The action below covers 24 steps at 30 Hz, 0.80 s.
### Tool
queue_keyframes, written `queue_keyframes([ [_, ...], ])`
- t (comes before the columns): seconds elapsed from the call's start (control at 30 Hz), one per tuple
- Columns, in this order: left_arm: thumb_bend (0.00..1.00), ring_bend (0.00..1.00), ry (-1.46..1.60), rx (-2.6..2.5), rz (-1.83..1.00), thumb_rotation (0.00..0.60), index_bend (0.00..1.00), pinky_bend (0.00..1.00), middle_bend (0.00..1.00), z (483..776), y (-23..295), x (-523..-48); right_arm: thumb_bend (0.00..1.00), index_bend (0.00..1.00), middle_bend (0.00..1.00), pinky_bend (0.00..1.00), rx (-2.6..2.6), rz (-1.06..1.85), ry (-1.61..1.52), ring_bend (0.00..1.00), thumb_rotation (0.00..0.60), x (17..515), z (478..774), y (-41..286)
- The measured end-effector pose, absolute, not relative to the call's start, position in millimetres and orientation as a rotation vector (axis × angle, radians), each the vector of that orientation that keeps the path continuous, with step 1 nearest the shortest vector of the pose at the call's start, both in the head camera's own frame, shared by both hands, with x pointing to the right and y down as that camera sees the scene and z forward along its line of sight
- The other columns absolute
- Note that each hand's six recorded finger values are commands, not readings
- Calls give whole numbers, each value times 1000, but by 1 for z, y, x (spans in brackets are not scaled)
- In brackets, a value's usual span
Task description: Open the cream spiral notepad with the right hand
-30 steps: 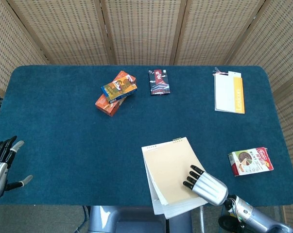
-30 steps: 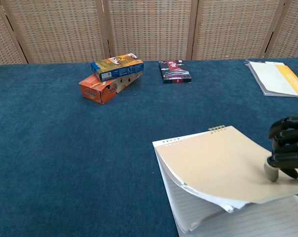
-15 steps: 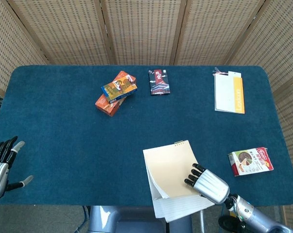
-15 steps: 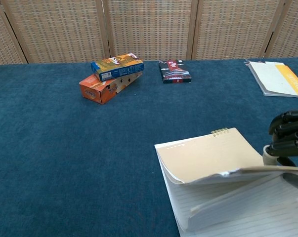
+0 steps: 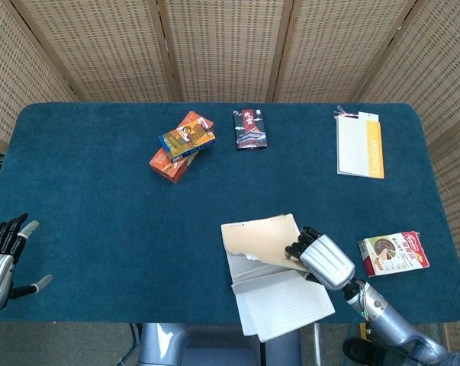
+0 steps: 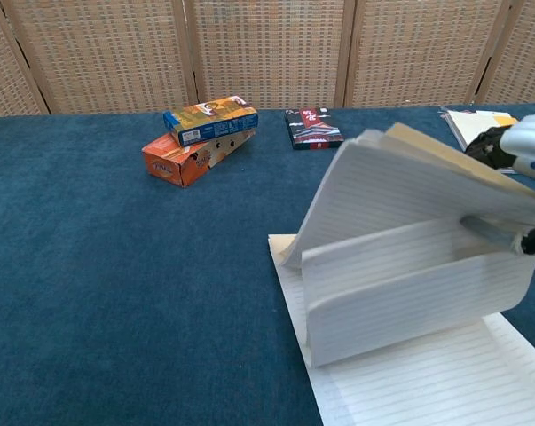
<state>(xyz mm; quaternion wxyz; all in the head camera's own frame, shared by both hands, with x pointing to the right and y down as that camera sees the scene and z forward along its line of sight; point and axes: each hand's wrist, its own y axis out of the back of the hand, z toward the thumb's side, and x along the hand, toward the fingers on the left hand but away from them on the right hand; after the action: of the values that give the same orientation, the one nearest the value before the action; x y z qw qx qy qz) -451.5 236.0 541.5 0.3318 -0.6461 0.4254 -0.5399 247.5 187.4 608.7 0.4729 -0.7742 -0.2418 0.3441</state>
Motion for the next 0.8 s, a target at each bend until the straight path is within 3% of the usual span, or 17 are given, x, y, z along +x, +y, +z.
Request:
queue_keyframes([
  [0.8,0,0,1131,-1711,-1460,600,0,0,0,548,224,-458,749,686,645,327,-1920,1216,-913,511,600,231,639,82],
])
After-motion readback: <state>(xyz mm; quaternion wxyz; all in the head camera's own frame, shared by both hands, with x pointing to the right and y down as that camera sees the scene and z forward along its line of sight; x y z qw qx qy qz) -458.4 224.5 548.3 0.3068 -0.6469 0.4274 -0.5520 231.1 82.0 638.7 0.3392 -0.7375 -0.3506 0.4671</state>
